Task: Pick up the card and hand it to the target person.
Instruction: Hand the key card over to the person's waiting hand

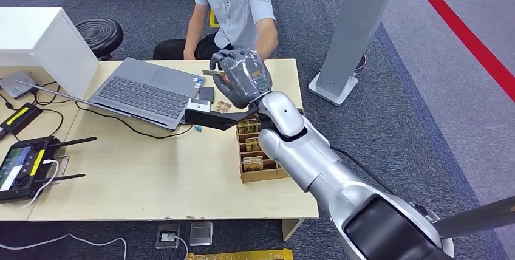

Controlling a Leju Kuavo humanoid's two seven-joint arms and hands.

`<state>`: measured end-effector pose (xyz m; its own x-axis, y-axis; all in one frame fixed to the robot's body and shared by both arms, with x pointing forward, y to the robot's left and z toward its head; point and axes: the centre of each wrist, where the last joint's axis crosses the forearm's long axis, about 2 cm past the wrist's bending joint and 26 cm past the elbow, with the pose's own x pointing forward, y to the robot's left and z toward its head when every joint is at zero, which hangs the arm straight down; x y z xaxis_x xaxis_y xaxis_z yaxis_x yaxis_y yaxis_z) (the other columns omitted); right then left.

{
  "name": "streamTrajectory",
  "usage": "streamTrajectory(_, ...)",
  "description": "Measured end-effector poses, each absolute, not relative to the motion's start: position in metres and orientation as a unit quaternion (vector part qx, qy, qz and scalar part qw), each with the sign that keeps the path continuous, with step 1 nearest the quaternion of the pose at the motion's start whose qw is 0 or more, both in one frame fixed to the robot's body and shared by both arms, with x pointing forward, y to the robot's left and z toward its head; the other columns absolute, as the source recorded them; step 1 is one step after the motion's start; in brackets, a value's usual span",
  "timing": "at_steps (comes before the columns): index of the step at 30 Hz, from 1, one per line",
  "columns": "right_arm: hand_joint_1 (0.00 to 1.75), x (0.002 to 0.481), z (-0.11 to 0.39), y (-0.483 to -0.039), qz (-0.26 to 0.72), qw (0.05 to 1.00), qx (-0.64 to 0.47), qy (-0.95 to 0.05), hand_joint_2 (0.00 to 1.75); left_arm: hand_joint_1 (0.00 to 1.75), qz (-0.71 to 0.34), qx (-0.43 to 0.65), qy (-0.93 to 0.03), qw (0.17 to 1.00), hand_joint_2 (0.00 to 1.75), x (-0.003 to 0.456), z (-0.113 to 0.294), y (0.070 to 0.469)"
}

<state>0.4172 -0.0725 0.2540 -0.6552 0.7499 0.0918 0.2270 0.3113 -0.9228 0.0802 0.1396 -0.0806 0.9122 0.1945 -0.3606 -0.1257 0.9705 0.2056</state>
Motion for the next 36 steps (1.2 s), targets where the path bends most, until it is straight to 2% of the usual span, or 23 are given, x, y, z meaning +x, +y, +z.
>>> streamTrajectory(5,0.0,0.416,0.247,-0.068,0.523,0.301,-0.29,-0.743,1.75,0.0,0.095,0.091,0.197,0.971,0.0,0.08,-0.08,0.139)
streamTrajectory(10,0.0,0.416,0.241,-0.076,0.512,0.408,-0.185,-0.733,1.75,0.0,0.107,0.082,0.204,0.97,0.0,0.079,-0.081,0.139)
streamTrajectory(14,0.0,0.414,0.235,-0.1,0.464,0.489,-0.123,-0.728,1.75,0.0,0.122,0.081,0.211,0.966,0.0,0.078,-0.081,0.139)
streamTrajectory(18,0.0,0.401,0.225,-0.14,0.418,0.538,-0.111,-0.723,1.75,0.0,0.141,0.081,0.216,0.963,0.0,0.076,-0.081,0.139)
streamTrajectory(23,0.0,0.382,0.226,-0.189,0.386,0.542,-0.138,-0.733,1.75,0.0,0.154,0.08,0.219,0.96,0.0,0.075,-0.081,0.139)
streamTrajectory(27,0.0,0.359,0.224,-0.22,0.402,0.532,-0.153,-0.729,1.75,0.0,0.167,0.092,0.216,0.958,0.0,0.075,-0.081,0.139)
streamTrajectory(36,0.0,0.323,0.214,-0.239,0.454,0.525,-0.133,-0.708,1.75,0.0,0.18,0.122,0.205,0.954,0.0,0.074,-0.08,0.141)
